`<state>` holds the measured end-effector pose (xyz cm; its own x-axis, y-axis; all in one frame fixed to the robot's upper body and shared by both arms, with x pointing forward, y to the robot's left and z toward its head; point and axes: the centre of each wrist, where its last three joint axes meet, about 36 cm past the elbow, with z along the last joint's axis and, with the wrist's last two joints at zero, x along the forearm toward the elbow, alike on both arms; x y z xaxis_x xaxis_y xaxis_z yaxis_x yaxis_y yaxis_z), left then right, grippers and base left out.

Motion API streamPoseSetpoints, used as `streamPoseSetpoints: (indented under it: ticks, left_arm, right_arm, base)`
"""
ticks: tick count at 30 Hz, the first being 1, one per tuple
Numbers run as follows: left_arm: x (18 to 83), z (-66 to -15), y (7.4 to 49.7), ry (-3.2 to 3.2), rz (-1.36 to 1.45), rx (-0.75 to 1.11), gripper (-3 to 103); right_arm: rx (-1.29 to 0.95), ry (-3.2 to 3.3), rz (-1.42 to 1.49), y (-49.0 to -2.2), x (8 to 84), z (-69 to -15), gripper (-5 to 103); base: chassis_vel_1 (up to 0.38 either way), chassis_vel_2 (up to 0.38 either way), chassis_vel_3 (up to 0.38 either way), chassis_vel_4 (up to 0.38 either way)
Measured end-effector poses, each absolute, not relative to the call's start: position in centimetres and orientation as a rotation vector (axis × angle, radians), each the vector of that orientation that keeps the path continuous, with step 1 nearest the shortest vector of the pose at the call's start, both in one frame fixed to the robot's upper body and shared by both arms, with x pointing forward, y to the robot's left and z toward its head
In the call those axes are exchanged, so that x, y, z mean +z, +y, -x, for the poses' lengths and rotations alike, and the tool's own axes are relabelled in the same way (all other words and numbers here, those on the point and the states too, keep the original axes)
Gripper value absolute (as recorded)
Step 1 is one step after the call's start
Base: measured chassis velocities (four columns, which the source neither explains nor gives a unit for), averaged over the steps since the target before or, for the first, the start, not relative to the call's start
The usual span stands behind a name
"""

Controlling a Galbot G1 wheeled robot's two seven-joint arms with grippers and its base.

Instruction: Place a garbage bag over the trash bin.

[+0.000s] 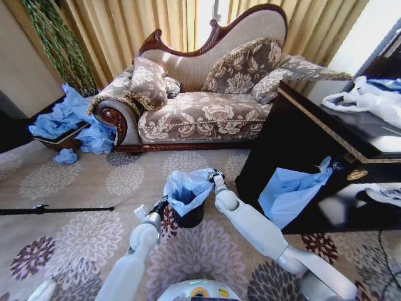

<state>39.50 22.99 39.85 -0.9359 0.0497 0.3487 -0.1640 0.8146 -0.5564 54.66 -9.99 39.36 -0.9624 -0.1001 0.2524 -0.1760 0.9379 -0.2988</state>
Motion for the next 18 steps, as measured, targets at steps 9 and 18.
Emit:
streamPoseSetpoints:
  ticks: [9, 18]
  left_arm:
    - [41.4, -40.1, 23.6, -2.687, -0.081, 0.86, 0]
    - [39.5, -43.2, 24.8, -2.645, -0.142, 0.878, 0]
  right_arm:
    - [0.493, -2.861, -0.172, -10.7, 38.8, -55.3, 0]
    - [0.479, -2.833, -0.23, -11.1, 37.3, -56.5, 0]
  base:
    - [0.0, 0.0, 0.0, 0.0]
    - [0.0, 0.0, 0.0, 0.0]
